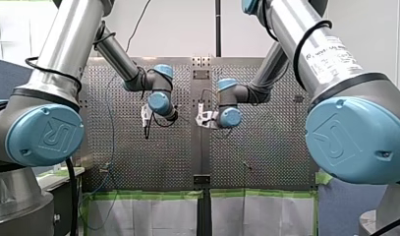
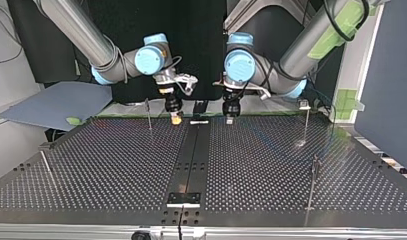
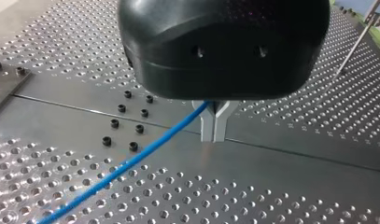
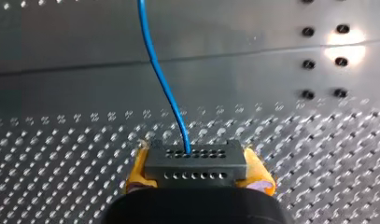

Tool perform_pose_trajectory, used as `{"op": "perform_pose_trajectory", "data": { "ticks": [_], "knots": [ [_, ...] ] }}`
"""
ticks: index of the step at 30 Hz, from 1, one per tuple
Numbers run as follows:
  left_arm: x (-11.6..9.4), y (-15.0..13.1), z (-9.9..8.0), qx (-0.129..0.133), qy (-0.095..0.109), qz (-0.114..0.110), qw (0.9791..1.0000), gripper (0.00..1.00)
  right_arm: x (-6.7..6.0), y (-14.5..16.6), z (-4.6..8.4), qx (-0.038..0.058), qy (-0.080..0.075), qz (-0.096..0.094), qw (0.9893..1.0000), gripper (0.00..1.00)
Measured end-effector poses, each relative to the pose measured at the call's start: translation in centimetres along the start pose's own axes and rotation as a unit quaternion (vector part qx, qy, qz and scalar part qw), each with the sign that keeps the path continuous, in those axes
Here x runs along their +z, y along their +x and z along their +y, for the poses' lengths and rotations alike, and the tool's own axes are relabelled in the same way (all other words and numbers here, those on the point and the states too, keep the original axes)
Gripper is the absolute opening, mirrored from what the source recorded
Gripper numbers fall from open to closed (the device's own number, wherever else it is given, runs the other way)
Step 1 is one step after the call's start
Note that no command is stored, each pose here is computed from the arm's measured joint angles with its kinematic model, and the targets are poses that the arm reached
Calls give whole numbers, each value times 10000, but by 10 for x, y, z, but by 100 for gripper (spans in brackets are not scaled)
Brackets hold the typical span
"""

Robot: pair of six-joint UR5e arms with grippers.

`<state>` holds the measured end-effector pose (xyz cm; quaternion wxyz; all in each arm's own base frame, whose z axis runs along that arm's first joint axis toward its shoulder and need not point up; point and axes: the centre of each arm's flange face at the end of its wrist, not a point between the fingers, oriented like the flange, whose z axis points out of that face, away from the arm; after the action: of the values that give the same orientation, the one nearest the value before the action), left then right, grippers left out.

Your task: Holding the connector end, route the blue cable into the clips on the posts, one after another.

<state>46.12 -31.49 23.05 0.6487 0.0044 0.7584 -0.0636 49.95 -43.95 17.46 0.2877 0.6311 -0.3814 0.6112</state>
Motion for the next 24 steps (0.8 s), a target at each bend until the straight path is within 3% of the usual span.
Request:
{"op": "perform_pose_trajectory", "data": {
  "ticks": [7, 15, 24],
  "knots": [
    [0, 12, -4, 167, 36, -103, 9998, 0, -12, -21, 10, -15, -59, -33, 10000, 0],
    [4, 43, -21, 356, 186, -111, 9991, 0, -28, -47, 19, -29, -121, -144, 9998, 0],
    [9, 79, -34, 282, 305, -97, 9991, 0, -46, -108, 38, -27, -289, -536, 9981, 0]
  ]
}}
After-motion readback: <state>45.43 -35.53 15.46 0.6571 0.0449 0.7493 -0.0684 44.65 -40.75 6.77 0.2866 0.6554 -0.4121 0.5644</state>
